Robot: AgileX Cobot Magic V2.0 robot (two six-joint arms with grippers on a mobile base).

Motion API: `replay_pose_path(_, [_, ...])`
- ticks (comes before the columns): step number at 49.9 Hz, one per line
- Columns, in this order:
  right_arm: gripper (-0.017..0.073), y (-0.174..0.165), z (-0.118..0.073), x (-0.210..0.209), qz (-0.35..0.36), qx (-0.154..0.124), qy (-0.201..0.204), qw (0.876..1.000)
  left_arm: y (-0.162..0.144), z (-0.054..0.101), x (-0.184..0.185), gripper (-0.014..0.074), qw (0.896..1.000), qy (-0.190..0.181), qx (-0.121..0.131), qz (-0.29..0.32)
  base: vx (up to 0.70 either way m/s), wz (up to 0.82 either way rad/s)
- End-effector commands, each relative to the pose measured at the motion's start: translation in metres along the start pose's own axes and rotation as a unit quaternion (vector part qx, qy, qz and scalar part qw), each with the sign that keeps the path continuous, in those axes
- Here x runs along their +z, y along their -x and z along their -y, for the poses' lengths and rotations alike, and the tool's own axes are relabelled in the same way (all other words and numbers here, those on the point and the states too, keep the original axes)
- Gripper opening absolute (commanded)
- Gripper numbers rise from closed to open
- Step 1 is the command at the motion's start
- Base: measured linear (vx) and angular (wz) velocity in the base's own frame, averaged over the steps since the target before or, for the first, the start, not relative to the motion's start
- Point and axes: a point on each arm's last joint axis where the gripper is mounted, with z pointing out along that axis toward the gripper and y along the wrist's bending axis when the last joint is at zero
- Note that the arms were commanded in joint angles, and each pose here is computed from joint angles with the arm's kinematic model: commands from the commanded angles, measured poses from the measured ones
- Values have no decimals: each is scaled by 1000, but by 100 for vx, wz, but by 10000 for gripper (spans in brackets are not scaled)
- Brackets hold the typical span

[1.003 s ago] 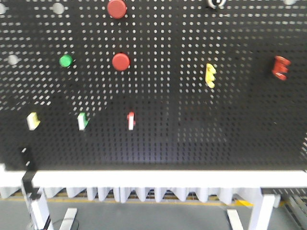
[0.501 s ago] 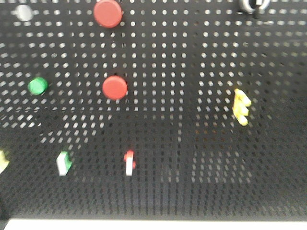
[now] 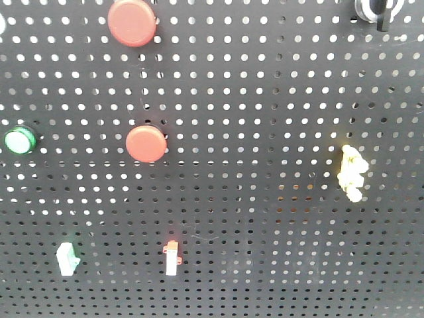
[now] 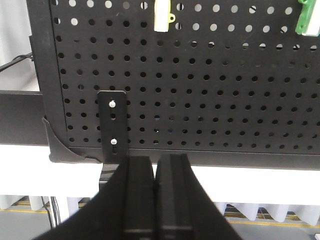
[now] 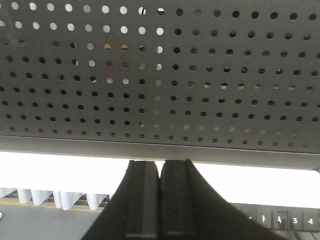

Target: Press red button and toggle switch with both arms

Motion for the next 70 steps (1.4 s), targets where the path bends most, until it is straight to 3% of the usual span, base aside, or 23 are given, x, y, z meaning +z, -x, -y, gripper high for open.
replay_pose_path(1, [-3,4,1,0,40,-4,-6,999,-3,0,1,2,999,-4,-5,33,0,-1])
replay_pose_path(33, [-3,5,1,0,47,-5,-6,999,-3,0,1,2,999,-4,-5,33,0,0])
replay_pose_path(40, [-3,20,1,-3,127,-4,-9,992,-2,0,0,2,999,-4,-5,39,0,0])
replay_pose_path(45, [-3,35,2,-8,207,21,-8,978,7,0,-1,2,997,-6,-7,81,0,0])
replay_pose_path(49, [-3,49,3,-13,239,54,-4,970,23,1,-4,2,992,-10,-30,124,0,0])
replay_pose_path(52, [-3,65,4,-19,255,64,-1,965,37,2,-8,2,989,-12,-26,142,0,0])
replay_pose_path(61, [-3,128,7,-41,284,57,-1,957,106,7,-24,2,981,-11,9,195,0,0])
replay_pose_path(65, [-3,163,9,-47,285,56,-1,957,143,9,-25,2,980,-12,9,199,0,0])
replay_pose_path(70, [-3,208,11,-49,272,35,-7,962,193,13,-19,2,981,-13,9,192,0,0])
